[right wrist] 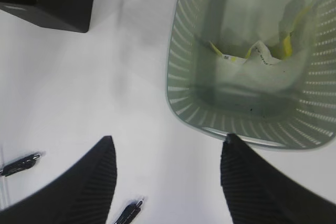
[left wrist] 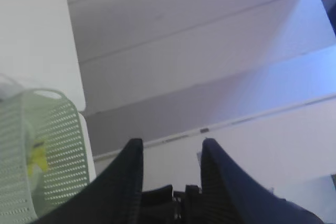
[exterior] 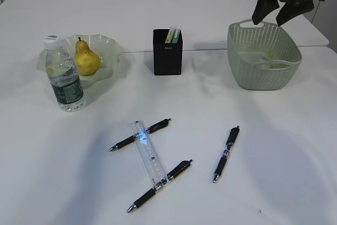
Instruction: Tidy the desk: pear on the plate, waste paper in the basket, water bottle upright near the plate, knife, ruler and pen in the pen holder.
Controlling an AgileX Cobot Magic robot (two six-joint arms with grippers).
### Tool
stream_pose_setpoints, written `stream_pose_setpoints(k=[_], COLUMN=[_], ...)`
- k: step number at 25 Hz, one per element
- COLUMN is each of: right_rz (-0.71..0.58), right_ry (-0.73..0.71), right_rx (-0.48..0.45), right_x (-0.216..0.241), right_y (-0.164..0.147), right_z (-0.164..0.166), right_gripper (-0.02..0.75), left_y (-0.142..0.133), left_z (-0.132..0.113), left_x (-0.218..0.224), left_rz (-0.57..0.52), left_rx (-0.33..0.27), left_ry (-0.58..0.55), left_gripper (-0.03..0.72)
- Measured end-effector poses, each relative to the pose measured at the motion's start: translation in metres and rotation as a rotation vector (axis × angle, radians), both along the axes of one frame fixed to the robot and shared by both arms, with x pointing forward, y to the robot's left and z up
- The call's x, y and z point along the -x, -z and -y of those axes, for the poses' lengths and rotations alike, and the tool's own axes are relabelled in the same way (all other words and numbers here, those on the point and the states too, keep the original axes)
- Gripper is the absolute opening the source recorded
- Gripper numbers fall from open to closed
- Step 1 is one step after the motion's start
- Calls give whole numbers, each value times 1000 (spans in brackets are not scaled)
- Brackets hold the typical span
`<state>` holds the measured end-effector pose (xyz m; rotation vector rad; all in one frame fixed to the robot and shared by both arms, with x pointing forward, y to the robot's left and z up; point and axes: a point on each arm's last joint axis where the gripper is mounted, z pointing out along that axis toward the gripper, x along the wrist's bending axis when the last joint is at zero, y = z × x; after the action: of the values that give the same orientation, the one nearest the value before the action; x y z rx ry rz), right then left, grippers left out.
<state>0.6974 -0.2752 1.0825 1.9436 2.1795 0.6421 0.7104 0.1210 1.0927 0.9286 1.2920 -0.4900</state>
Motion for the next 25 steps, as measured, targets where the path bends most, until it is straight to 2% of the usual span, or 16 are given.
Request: stream_pose_setpoints(k=[2, 5, 7, 11, 15, 17, 19, 21, 25], right_rz=[12, 35, 43, 51, 49, 48, 48, 48, 48], right_ry=[5, 10, 16, 23, 26, 25, 24, 24, 11], right_rx=[-4, -9, -12, -18, -45, -65, -80, -95, -102], right_x=[3, 8, 10, 12, 12, 12, 12, 13, 13], right_y=[-7, -18, -22, -27, -28, -28, -28, -30, -30], right_z=[0, 0, 0, 0, -2, -4, -5, -6, -13], right_gripper=[492, 492, 492, 492, 492, 492, 492, 492, 492], left_y=[-1, 4, 10, 23, 17, 9, 5, 2, -8], left_z=[-7, -12, -11, -13, -16, -16, -17, -18, -15], left_x=[3, 9, 14, 20, 34, 42, 50, 59, 78], left_rz=[15, 49, 63, 99, 167, 182, 174, 157, 101], left_rx=[-2, -102, -196, -438, -691, -789, -885, -1011, -1171], left_ry=[67, 164, 222, 296, 348, 369, 390, 413, 433], left_gripper=[254, 250, 250, 249, 249, 249, 249, 249, 248])
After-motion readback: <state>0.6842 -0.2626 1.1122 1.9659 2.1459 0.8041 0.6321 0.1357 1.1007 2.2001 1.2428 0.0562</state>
